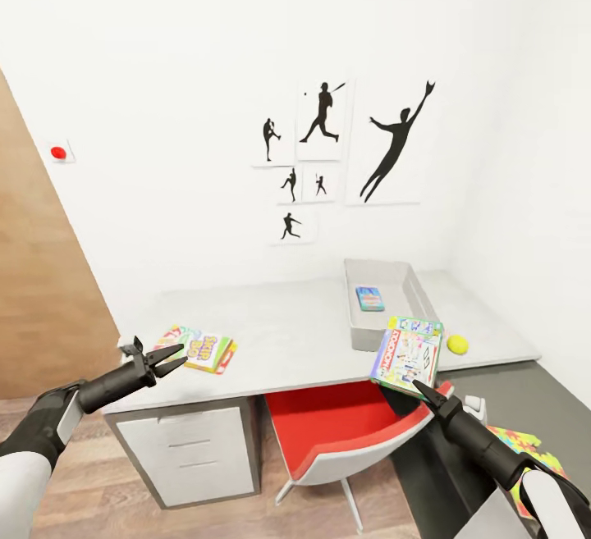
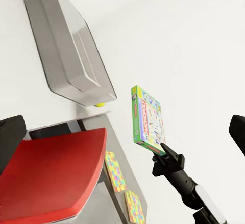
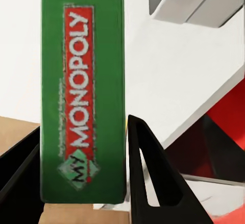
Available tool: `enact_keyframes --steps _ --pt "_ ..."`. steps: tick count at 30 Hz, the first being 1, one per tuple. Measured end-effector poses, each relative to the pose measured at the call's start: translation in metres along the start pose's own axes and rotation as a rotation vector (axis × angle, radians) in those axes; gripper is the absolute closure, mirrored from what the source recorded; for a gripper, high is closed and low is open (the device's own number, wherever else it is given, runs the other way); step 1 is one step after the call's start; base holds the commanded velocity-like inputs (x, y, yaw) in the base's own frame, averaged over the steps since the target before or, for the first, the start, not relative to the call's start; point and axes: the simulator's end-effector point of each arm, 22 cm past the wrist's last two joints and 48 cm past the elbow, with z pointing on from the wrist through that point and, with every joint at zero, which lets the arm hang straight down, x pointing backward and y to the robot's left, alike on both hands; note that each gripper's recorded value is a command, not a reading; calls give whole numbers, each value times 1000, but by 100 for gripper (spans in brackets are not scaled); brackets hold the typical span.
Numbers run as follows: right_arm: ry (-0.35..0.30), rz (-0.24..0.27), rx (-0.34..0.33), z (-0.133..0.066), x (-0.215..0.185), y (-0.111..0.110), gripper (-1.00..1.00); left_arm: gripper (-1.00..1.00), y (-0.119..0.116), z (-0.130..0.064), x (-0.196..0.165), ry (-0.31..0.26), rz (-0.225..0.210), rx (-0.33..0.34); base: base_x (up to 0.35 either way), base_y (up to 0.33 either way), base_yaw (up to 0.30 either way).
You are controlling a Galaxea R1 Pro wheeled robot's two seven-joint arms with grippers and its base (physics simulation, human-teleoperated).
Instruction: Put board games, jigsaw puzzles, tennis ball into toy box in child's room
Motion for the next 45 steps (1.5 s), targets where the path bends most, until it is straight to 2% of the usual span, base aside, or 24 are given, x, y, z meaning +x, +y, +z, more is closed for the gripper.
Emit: enact_keyframes --steps 22,35,45 --pt "6 9 11 1 3 -7 100 -100 8 0 3 3 -12 -8 104 5 -138" --pt "10 12 21 2 4 -12 100 -100 13 0 5 4 -19 -13 207 82 -130" --pt "12 16 24 3 5 -14 100 -100 16 0 6 6 -25 -16 23 2 -123"
